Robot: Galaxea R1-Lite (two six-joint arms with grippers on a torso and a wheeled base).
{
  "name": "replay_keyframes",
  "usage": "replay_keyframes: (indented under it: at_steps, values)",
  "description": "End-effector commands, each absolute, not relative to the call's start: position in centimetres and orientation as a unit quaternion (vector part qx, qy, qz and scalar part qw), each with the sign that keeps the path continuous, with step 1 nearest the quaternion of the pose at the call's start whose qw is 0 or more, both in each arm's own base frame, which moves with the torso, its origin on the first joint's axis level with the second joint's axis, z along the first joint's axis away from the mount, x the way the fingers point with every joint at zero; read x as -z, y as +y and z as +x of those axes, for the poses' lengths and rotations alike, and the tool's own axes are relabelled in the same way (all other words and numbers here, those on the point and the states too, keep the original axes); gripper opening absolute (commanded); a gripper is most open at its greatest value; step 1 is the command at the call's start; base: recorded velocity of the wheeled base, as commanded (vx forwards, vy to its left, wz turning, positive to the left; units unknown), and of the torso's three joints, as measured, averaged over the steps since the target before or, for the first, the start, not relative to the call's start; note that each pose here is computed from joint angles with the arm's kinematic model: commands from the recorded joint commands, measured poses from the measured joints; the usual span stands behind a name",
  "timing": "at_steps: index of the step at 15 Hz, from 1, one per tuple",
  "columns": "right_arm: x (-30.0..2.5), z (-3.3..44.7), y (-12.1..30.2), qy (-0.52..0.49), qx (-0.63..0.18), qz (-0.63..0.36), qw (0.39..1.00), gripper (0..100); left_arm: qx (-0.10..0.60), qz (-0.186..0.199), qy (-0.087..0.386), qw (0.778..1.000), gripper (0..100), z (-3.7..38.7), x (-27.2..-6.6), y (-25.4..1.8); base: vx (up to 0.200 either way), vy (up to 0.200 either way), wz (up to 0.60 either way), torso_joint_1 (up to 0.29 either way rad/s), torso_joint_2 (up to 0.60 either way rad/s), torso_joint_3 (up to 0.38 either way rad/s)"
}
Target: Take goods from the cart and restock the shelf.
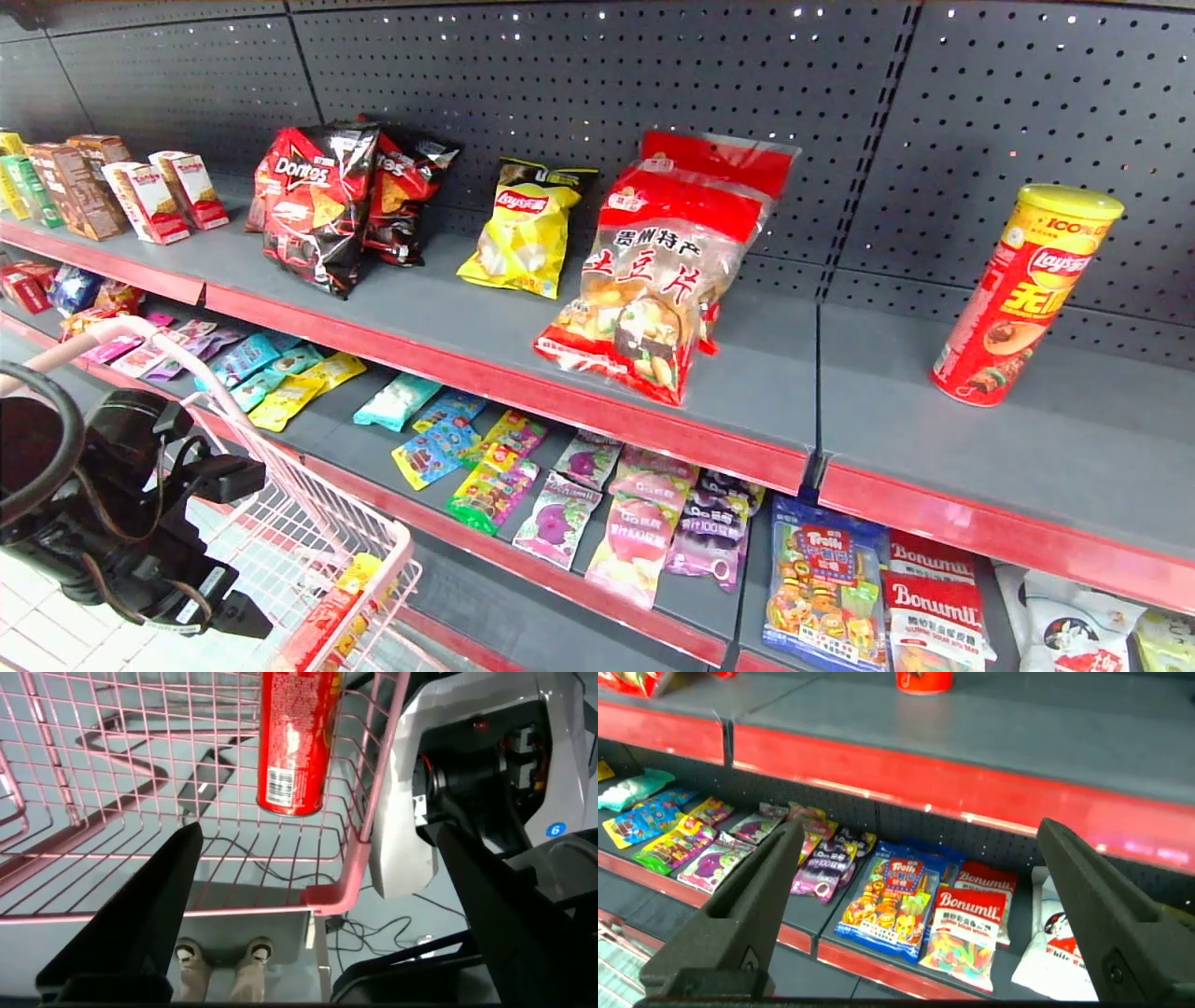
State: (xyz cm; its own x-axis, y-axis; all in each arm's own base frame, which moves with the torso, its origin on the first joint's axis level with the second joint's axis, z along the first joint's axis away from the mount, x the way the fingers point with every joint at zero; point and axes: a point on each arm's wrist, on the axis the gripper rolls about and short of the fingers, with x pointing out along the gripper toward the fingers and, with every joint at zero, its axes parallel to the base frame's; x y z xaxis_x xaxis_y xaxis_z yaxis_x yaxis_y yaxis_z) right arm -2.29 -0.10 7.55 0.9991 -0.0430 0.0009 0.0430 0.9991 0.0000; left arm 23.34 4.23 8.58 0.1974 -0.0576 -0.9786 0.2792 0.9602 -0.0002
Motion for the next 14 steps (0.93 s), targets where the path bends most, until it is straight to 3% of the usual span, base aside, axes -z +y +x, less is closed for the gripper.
replay_keyframes:
  at_steps: [1, 14]
  values:
    - [-7.5, -2.3, -0.1, 0.000, 0.021, 0.000, 1.000, 100, 0.109, 0.090, 0.622, 0.770, 100, 23.3, -8.7, 4.2, 0.000, 0.000, 0.00, -0.178, 0.39, 0.207]
    - [-7.5, -2.3, -0.1, 0.000, 0.021, 0.000, 1.000, 100, 0.087, 0.079, 0.612, 0.782, 100, 23.7, -8.3, 5.5, 0.000, 0.000, 0.00, -0.220, 0.52, 0.299]
